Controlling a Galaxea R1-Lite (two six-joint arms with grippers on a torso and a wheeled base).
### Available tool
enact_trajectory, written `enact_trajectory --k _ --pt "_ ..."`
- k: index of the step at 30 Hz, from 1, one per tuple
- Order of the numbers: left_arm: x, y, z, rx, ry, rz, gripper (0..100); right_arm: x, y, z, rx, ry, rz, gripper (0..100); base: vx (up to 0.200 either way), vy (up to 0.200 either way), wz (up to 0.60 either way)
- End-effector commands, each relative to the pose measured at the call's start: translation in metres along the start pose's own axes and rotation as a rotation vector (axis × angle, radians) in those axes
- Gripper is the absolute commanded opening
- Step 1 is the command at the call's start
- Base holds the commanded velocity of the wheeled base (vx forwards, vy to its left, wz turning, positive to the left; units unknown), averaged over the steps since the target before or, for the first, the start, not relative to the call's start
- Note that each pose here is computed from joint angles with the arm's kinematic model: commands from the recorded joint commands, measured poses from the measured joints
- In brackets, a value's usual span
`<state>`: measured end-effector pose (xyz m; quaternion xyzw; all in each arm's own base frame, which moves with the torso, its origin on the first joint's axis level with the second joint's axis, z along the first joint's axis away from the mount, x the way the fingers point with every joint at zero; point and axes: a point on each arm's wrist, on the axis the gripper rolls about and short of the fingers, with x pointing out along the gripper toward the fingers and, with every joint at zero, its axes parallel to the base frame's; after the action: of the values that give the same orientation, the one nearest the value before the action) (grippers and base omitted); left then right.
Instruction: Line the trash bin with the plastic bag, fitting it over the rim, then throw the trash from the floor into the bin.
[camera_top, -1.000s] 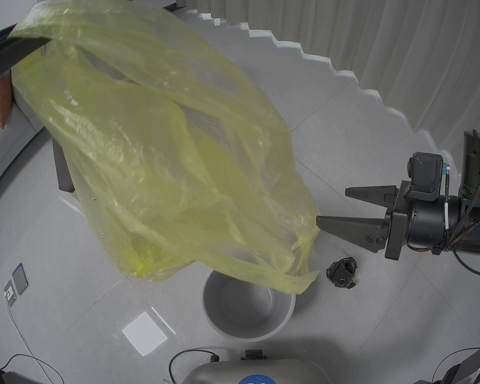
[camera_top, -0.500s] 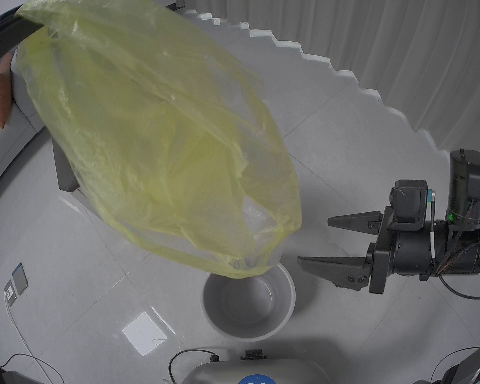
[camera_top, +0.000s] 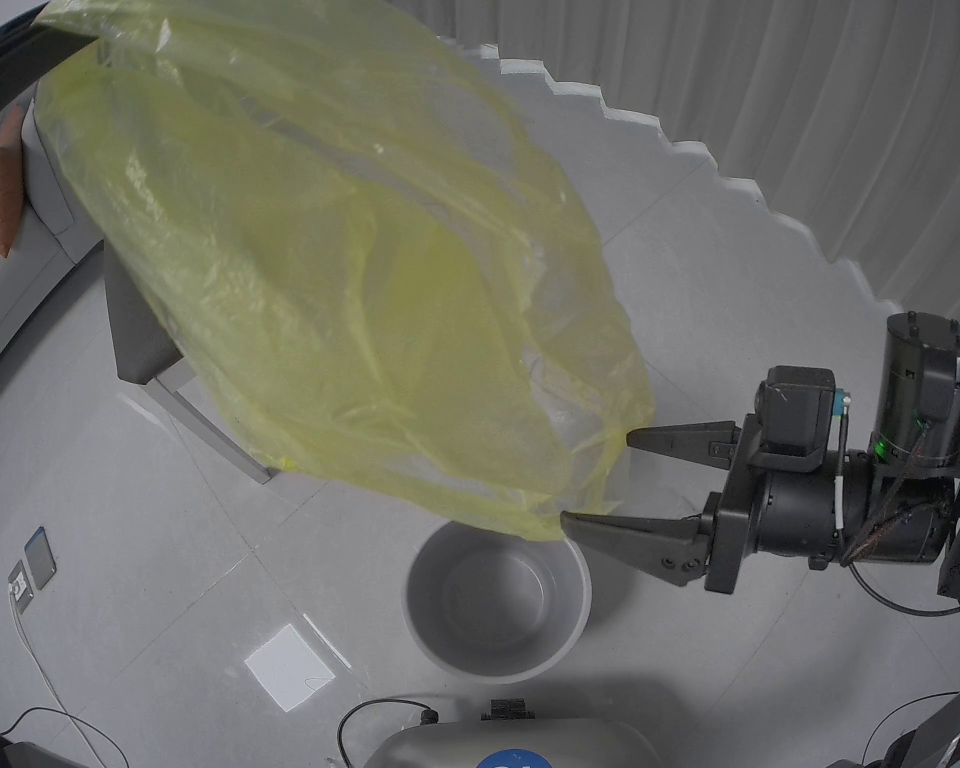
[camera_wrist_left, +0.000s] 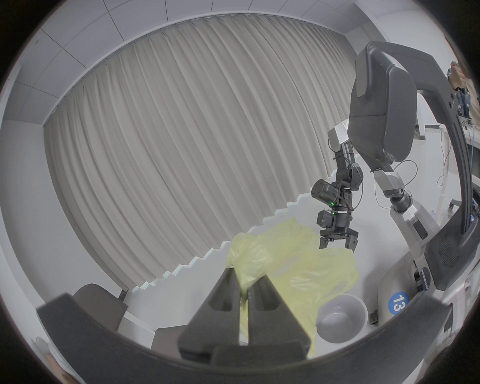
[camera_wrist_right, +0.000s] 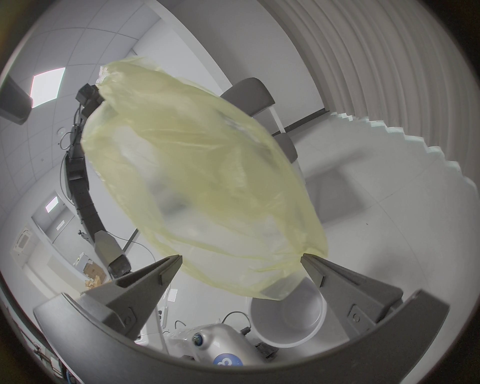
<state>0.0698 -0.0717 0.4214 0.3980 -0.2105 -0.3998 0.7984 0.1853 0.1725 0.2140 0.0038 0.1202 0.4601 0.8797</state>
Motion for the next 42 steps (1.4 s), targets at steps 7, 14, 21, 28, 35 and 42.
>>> enact_trajectory --k 7,14,21,28,35,42 --pt "-0.001 -0.001 0.000 -0.012 -0.001 -0.003 0 -0.010 -0.009 -0.001 -0.027 -0.003 -0.040 100 0.000 0.000 0.00" --pt "-0.006 0.000 0.003 -0.008 -0.022 0.012 0 -0.006 -0.023 0.009 -0.023 -0.031 -0.087 100 0.000 0.000 0.00" --pt "-0.012 0.000 0.003 -0.008 -0.025 0.019 0 0.014 -0.030 0.000 -0.004 0.013 -0.078 100 0.000 0.000 0.00" --pt "-0.009 -0.001 0.002 -0.010 -0.022 0.012 0 0.041 -0.039 0.000 -0.003 -0.003 -0.076 100 0.000 0.000 0.00" --pt "-0.007 -0.005 -0.001 -0.019 -0.013 -0.002 0 0.058 -0.047 0.003 -0.019 -0.058 -0.079 100 0.000 0.000 0.00" --pt "-0.007 -0.004 0.000 -0.025 -0.019 0.005 0 0.063 -0.051 -0.001 -0.016 -0.054 -0.087 0 0.000 0.000 0.00"
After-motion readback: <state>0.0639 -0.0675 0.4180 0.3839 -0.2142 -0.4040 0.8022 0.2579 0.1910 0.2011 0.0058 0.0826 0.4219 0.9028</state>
